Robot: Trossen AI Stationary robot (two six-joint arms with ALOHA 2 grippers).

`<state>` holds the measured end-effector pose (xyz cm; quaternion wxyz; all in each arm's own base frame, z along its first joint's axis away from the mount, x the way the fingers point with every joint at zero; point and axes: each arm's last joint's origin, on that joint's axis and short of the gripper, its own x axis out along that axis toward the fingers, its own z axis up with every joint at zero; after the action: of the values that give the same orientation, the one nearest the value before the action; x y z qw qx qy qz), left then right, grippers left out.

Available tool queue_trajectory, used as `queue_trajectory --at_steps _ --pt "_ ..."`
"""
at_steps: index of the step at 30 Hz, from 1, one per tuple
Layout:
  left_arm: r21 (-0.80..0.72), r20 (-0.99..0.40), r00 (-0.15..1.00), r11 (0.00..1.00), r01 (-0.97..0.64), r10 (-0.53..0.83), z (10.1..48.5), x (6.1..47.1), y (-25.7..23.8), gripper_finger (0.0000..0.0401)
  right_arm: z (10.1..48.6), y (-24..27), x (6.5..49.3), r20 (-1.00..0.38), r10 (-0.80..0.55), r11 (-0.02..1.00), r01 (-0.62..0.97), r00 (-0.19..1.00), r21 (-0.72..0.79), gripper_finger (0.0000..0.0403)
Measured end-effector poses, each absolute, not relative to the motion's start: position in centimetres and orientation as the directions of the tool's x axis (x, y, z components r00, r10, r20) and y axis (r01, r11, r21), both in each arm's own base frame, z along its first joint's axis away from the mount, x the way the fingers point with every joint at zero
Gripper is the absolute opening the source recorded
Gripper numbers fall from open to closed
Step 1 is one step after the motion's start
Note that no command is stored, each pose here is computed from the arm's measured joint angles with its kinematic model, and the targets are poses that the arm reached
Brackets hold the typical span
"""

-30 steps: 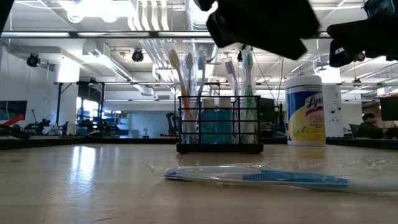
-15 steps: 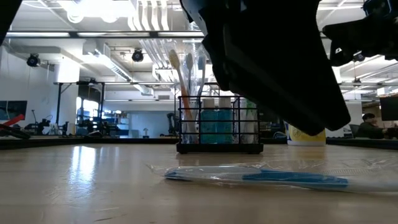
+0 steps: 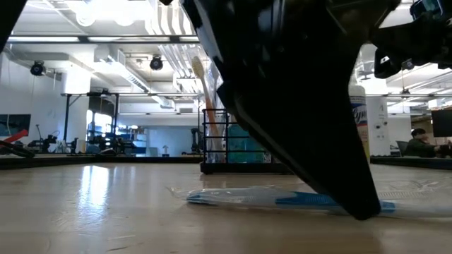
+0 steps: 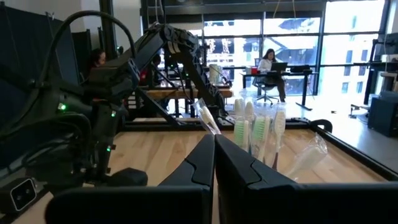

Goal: Pick & Place toothbrushing station
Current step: Put the blue toothbrush into the wire organizer

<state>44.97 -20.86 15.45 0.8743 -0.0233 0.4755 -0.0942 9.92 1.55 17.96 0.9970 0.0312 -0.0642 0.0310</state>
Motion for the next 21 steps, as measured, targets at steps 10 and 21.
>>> queue_trajectory --at_steps 10,21 --pt "-0.068 -0.843 0.521 0.987 0.144 -0.134 13.4 45.1 -21.2 0.0149 17.7 1.6 10.0 0.105 0.059 0.994 -0.068 0.993 0.083 0.0011" --pt "-0.063 -0.824 0.538 0.973 0.22 -0.175 14.9 45.7 -21.4 0.0022 17.6 1.6 10.0 0.093 0.062 0.994 -0.07 0.994 0.084 0.0011"
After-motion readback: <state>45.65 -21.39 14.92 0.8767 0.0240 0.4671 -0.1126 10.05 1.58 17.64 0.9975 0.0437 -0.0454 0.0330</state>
